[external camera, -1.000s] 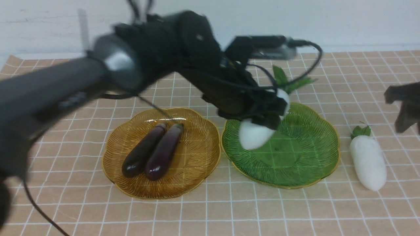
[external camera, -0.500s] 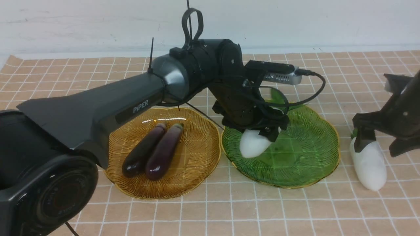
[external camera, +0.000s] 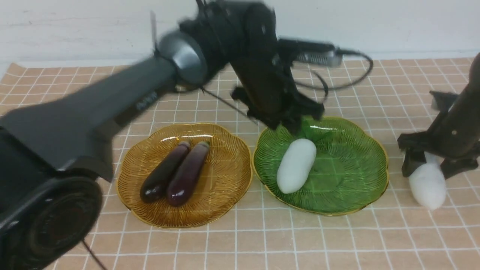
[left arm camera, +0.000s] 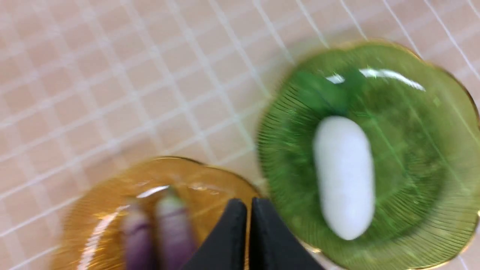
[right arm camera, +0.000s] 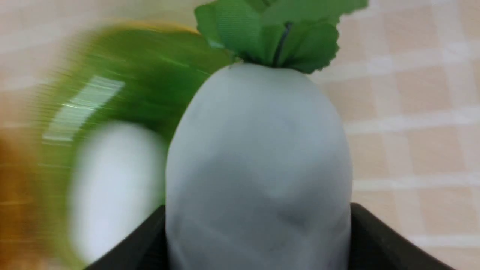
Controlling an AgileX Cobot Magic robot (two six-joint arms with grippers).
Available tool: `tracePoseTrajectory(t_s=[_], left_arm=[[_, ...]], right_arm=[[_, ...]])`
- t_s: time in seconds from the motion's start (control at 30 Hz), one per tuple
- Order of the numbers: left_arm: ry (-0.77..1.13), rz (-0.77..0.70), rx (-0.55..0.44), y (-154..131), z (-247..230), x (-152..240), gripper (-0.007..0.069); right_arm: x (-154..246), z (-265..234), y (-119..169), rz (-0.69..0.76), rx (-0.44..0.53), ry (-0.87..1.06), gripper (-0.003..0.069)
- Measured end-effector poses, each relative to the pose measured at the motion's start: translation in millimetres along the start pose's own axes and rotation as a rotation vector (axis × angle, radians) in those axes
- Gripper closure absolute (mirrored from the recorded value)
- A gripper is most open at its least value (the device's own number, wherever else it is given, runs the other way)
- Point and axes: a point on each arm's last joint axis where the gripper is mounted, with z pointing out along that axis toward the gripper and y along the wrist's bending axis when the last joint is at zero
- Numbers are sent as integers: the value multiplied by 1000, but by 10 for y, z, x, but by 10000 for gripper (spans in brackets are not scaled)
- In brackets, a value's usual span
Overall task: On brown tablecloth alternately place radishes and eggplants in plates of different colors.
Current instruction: 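Place the white radish on the plate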
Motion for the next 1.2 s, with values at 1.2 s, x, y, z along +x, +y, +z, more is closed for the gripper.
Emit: tracePoseTrajectory(t_s=[1.2], left_arm=[[-42,-144,-178,273,-1708,2168,629]], right_arm=[[32,-124,461,-243,-47,114,285]])
